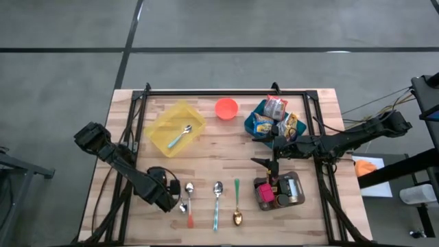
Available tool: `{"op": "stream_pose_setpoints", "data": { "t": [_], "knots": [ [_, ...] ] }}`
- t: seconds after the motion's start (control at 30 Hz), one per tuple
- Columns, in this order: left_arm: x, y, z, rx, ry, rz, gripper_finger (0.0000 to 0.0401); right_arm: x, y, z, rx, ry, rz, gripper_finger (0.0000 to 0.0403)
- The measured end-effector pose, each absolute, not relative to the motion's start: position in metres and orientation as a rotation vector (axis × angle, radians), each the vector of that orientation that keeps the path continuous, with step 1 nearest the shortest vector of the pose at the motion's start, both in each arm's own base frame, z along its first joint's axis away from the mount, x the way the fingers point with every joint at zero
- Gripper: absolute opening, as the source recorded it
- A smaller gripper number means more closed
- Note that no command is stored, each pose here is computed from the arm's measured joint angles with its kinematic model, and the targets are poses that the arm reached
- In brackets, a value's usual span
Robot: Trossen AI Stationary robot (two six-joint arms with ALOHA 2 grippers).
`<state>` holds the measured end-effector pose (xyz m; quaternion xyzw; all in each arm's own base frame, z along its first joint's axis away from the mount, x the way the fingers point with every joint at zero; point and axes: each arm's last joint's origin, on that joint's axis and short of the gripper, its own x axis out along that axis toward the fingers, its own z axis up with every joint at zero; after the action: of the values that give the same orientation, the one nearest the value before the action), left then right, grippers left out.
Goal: Pick & Place Food Item
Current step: Put the silver spoon into the yellow bin
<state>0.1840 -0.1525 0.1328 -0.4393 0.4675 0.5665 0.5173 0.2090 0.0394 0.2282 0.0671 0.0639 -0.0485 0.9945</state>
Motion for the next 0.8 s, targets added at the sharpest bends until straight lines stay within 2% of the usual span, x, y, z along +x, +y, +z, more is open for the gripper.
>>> {"op": "stream_pose_setpoints", "data": {
  "t": [0.13, 0.37, 0.6, 0.8],
  "knots": [
    [0.183, -0.151, 0.138, -1.079, 1.12, 1.34, 0.0009, 0.209, 0.039, 0.228, 0.134, 0.128, -0.097, 0.0381],
    [0.176, -0.144, 0.171, -1.159, 1.086, 1.261, 0.0009, 0.209, 0.039, 0.228, 0.134, 0.128, -0.097, 0.0381],
    [0.167, -0.13, 0.202, -1.213, 0.894, 1.141, 0.0009, 0.209, 0.039, 0.228, 0.134, 0.128, -0.097, 0.0381],
    [0.157, -0.11, 0.222, -1.061, 0.715, 1.064, 0.001, 0.209, 0.039, 0.228, 0.134, 0.129, -0.097, 0.0381]
  ]
}}
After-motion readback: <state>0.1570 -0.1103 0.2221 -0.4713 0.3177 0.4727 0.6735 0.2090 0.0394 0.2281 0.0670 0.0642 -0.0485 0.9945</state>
